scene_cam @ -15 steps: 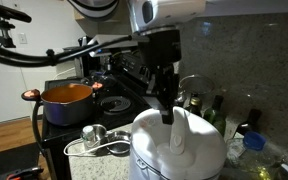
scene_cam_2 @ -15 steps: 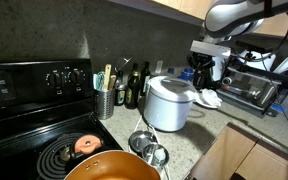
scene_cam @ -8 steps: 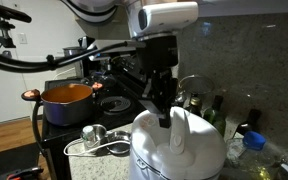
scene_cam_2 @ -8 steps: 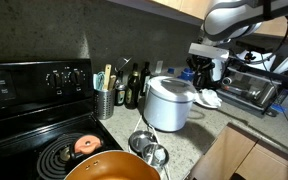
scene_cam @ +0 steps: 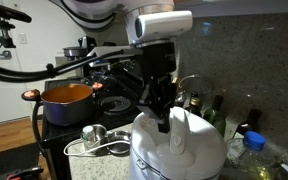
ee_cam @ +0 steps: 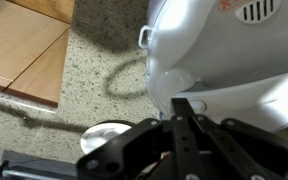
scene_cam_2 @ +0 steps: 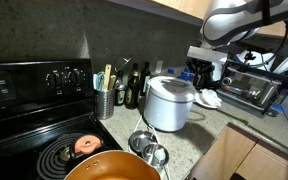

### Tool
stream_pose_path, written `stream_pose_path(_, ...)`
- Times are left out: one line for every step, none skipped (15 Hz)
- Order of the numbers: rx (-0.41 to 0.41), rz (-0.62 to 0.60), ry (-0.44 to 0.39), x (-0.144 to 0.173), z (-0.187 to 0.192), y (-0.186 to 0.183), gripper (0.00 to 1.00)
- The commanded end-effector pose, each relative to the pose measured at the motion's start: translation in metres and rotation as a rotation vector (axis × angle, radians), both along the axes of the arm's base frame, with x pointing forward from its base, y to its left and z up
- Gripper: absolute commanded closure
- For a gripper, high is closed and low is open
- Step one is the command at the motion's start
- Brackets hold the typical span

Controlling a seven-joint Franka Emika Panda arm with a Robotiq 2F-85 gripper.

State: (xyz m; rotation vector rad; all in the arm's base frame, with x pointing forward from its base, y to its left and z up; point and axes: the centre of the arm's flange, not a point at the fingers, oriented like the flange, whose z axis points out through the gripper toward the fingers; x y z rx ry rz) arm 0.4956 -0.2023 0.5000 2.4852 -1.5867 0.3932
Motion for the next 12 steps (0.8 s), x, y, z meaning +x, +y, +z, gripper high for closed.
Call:
stream_pose_path(-0.037, -0.022, -0.031, -0.005, 0.002, 0.0, 0.99)
stream_pose_path(-0.041, -0.024, -0.032, -0.003, 0.002, -0.004, 1.0)
stream_pose_path(-0.044, -0.03, -0.034, -0.001, 0.002, -0.007, 1.0)
stream_pose_path(-0.046, -0.033, -0.036, 0.002, 0.001, -0.015, 0.99)
stream_pose_path(-0.045, -0.033, -0.038, 0.005, 0.001, -0.022, 0.99)
stream_pose_path(-0.046, -0.036, -0.041, 0.008, -0.001, -0.03, 0.99)
stream_pose_path(-0.047, -0.04, -0.047, 0.01, -0.002, -0.037, 0.99)
stream_pose_path(-0.051, -0.043, -0.056, 0.014, -0.004, -0.046, 1.0)
stream_pose_path(-0.05, -0.042, -0.066, 0.017, -0.006, -0.052, 0.99)
stream_pose_path(-0.051, -0.038, -0.074, 0.023, -0.008, -0.058, 0.99)
stream_pose_path(-0.052, -0.033, -0.078, 0.028, -0.009, -0.061, 1.0)
stream_pose_path(-0.055, -0.025, -0.077, 0.033, -0.011, -0.064, 1.0)
